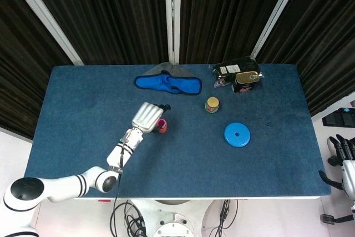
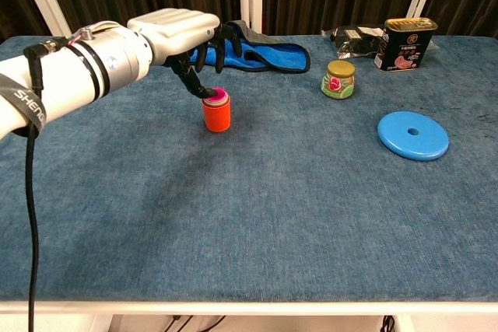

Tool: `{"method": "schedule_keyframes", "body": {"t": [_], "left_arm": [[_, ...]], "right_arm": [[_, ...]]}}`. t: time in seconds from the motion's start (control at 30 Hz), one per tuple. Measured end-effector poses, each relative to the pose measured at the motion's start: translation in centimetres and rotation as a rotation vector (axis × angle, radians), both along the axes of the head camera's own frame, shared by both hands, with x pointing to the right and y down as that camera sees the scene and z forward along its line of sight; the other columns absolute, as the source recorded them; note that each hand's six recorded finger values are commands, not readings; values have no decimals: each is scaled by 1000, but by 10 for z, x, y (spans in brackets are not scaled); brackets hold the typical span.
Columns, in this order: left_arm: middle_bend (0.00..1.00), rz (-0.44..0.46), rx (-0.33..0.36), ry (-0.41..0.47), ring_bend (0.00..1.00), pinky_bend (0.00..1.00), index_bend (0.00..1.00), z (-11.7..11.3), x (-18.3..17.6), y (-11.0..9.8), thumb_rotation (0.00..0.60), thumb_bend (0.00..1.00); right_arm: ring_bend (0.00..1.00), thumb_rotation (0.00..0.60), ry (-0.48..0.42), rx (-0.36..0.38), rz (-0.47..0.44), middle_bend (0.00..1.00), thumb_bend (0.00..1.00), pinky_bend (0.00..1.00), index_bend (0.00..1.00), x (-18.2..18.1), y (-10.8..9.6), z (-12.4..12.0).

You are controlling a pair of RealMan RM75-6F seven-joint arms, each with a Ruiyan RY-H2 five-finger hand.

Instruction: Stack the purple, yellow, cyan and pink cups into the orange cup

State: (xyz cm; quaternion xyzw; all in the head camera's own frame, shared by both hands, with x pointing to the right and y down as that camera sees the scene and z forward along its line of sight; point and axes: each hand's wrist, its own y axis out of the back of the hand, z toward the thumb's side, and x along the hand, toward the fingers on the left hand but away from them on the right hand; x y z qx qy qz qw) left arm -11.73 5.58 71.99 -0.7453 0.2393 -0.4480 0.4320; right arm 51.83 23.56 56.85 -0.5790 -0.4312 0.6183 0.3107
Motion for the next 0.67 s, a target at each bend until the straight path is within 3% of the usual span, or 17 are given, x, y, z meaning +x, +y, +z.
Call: {"method": "schedule_keyframes", "body": {"t": [0.2,0.37,0.47,0.53,0.67], "left_arm": [[329,11,27,-3,381,580,201,-12,-6,2,600,219],[339,-46,101,-25,365,547,241,-34,-43,8,600,195],[274,-143,162,-55,222,371,227,-49,-94,18,600,185],[180,-217,193,-89,113,239,173,-59,-142,35,600,177],[127,-336,180,-101,53,155,123,-74,-220,83,600,167]], "right_arm": [[0,600,-2,4,-1,0,170,0,0,-1,-1,-1],[0,600,-13,19,-14,0,169,0,0,-6,-1,-5],[0,600,-14,27,-26,0,170,0,0,-8,-1,-7],[0,600,-11,31,-34,0,169,0,0,-10,-1,-6],[0,600,-3,35,-53,0,169,0,0,-16,-3,-2]]}}
